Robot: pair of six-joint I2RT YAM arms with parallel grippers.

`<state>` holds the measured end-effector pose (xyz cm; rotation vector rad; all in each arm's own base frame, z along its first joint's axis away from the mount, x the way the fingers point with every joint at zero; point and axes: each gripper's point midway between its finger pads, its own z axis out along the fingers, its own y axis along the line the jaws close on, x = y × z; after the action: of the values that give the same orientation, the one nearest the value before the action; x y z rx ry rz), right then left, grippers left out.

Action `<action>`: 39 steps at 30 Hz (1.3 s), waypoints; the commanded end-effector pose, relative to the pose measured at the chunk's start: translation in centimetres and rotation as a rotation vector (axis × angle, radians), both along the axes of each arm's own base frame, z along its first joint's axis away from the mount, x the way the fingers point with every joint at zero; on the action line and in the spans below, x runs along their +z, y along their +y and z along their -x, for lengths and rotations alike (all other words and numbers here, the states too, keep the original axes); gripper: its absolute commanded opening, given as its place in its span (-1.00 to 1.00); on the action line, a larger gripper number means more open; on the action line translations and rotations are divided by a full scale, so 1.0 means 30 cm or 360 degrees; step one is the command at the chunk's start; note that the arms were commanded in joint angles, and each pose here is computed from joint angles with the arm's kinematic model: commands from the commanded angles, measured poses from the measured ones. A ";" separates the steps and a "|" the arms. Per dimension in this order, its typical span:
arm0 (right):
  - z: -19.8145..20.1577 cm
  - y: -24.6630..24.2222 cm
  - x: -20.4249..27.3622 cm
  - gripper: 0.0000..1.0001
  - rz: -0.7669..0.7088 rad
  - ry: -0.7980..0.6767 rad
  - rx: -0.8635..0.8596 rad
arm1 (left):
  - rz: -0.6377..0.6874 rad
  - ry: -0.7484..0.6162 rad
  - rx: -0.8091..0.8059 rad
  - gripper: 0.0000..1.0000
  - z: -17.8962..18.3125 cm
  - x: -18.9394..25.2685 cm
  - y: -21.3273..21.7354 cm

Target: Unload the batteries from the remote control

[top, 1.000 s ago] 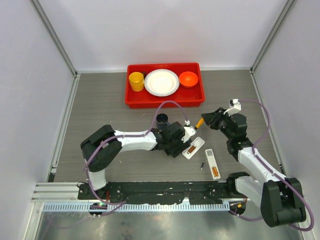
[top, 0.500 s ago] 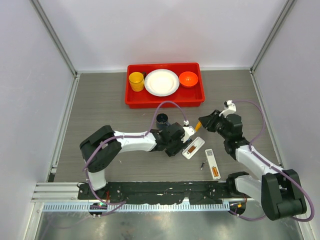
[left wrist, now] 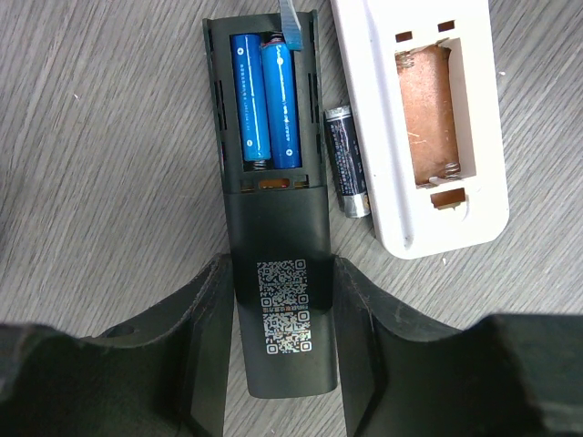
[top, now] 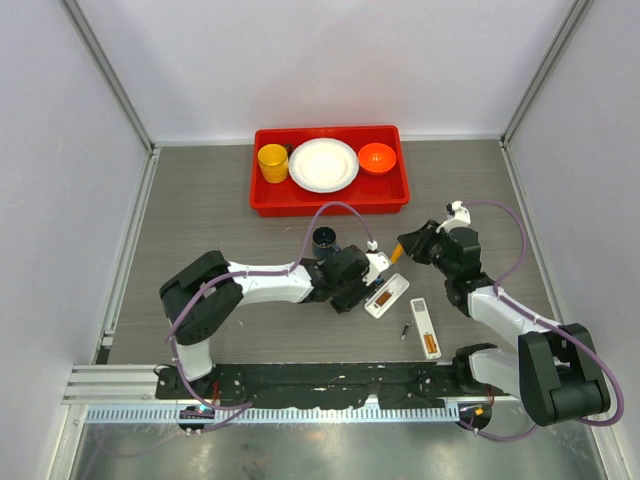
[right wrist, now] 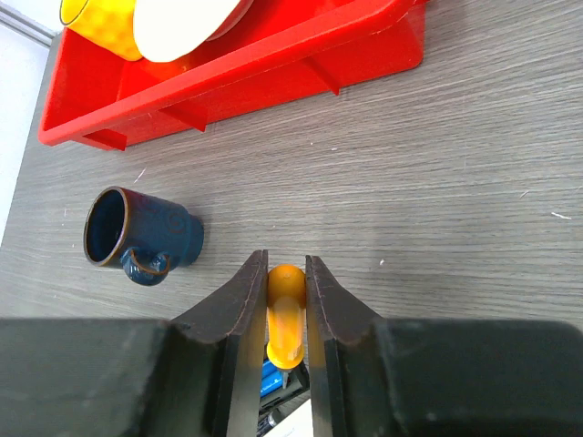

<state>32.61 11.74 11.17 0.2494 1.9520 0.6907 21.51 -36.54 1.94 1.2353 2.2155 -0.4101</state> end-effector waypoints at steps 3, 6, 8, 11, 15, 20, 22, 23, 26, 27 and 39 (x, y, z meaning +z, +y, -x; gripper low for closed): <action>-0.046 0.008 0.067 -0.98 -0.0025 -0.0137 -0.0016 | -0.0246 0.0154 -0.0020 -0.24 0.074 -0.131 0.110; -0.044 0.005 0.086 -0.98 -0.0027 -0.0162 -0.0020 | -0.0247 0.0157 -0.0021 -0.26 0.073 -0.132 0.107; -0.043 0.001 0.095 -0.98 -0.0025 -0.0172 -0.0032 | -0.0251 0.0165 -0.0023 -0.26 0.075 -0.135 0.107; -0.044 -0.004 0.106 -0.98 -0.0016 -0.0193 -0.0041 | -0.0256 0.0170 -0.0025 -0.27 0.077 -0.139 0.109; -0.046 -0.002 0.099 -0.98 -0.0014 -0.0184 -0.0033 | -0.0255 0.0173 -0.0029 -0.29 0.078 -0.138 0.108; -0.049 -0.003 0.078 -0.98 -0.0005 -0.0164 -0.0039 | -0.0258 0.0177 -0.0031 -0.30 0.079 -0.141 0.107; -0.049 0.002 0.077 -0.98 -0.0014 -0.0159 -0.0027 | -0.0260 0.0179 -0.0029 -0.30 0.078 -0.142 0.105; -0.047 0.006 0.069 -0.98 -0.0014 -0.0149 -0.0017 | -0.0266 0.0183 -0.0031 -0.30 0.082 -0.145 0.107; -0.036 0.013 0.064 -0.98 -0.0031 -0.0141 0.0000 | -0.0268 0.0184 -0.0028 -0.31 0.078 -0.145 0.105; -0.031 0.013 0.063 -0.98 -0.0036 -0.0139 0.0001 | -0.0274 0.0188 -0.0028 -0.31 0.080 -0.149 0.109; 0.022 0.037 0.022 -0.98 -0.0128 -0.0083 0.0049 | -0.0306 0.0197 -0.0026 -0.34 0.077 -0.165 0.109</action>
<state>32.66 11.81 11.09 0.2681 1.9069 0.7144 21.50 -36.63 1.84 1.2506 2.2401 -0.3970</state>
